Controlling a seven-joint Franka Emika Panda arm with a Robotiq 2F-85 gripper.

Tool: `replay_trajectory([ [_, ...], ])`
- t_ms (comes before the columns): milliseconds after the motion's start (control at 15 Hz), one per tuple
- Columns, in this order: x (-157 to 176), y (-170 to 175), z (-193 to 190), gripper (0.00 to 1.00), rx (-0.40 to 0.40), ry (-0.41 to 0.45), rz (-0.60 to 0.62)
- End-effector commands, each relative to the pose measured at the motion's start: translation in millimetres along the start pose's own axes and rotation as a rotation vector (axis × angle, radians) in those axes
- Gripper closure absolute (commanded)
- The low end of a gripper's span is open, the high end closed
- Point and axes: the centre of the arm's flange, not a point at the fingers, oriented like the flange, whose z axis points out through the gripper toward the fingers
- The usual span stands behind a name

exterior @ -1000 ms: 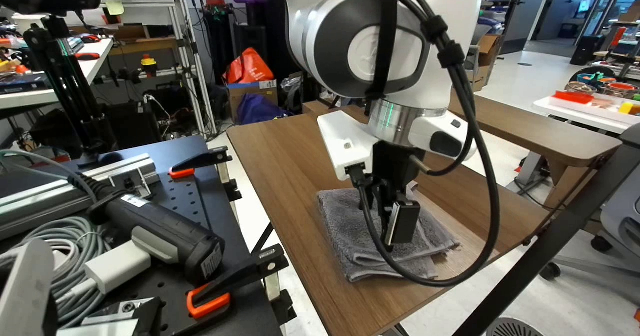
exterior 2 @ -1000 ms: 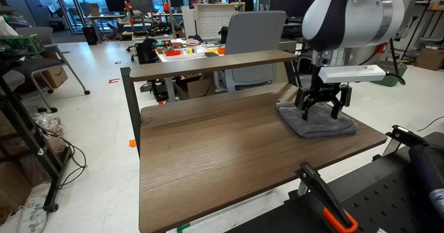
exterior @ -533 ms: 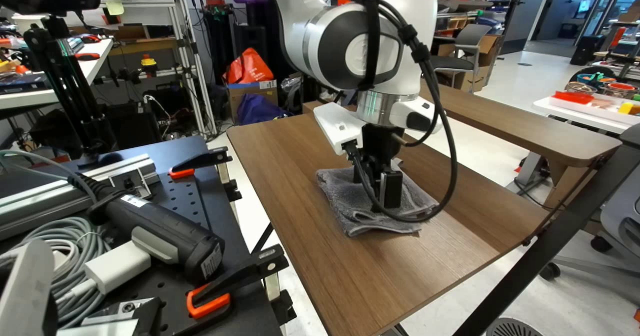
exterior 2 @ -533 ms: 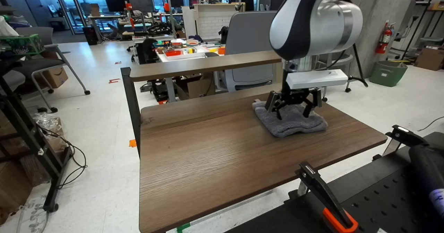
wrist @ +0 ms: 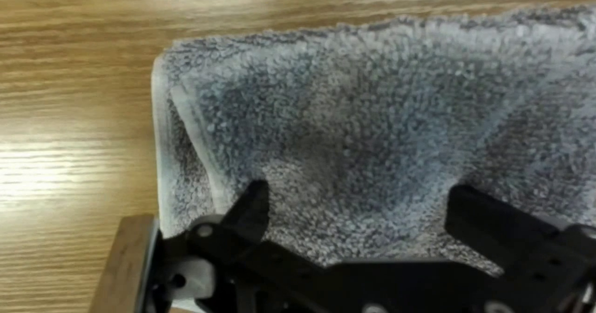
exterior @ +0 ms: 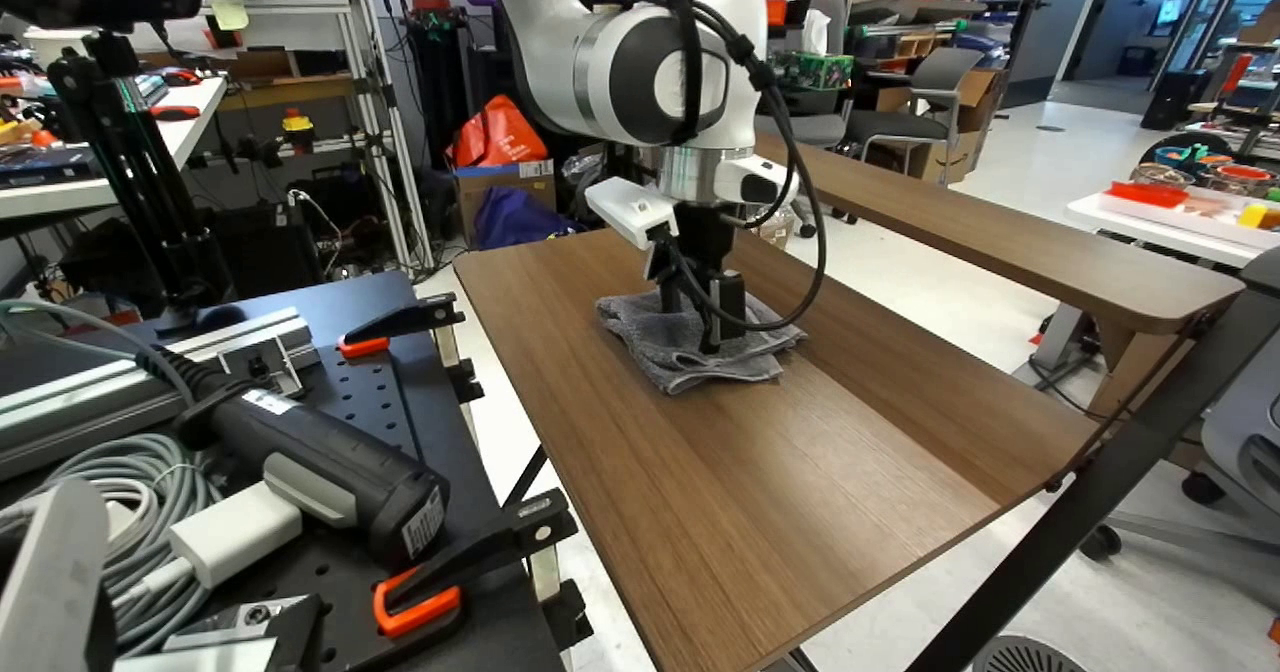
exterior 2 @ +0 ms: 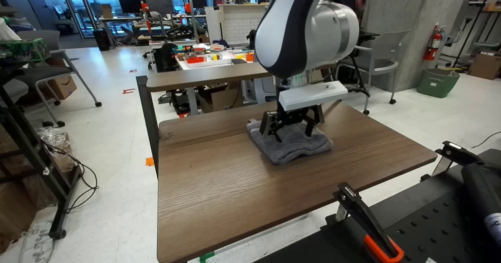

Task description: Move the grey towel to the left

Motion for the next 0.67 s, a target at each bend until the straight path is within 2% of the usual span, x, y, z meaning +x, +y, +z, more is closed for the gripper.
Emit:
replay_trajectory([
  [0,4,-34,3,0.0,-0.028,-0.014,-0.05],
  [200,-9,-39,-21,0.0,-0.032,-0.015,-0.083],
  [467,-36,-42,-86,0.0,-0.049,0.03,-0.146],
  [600,-51,-32,-110,0.0,-0.047,0.024,-0.194],
])
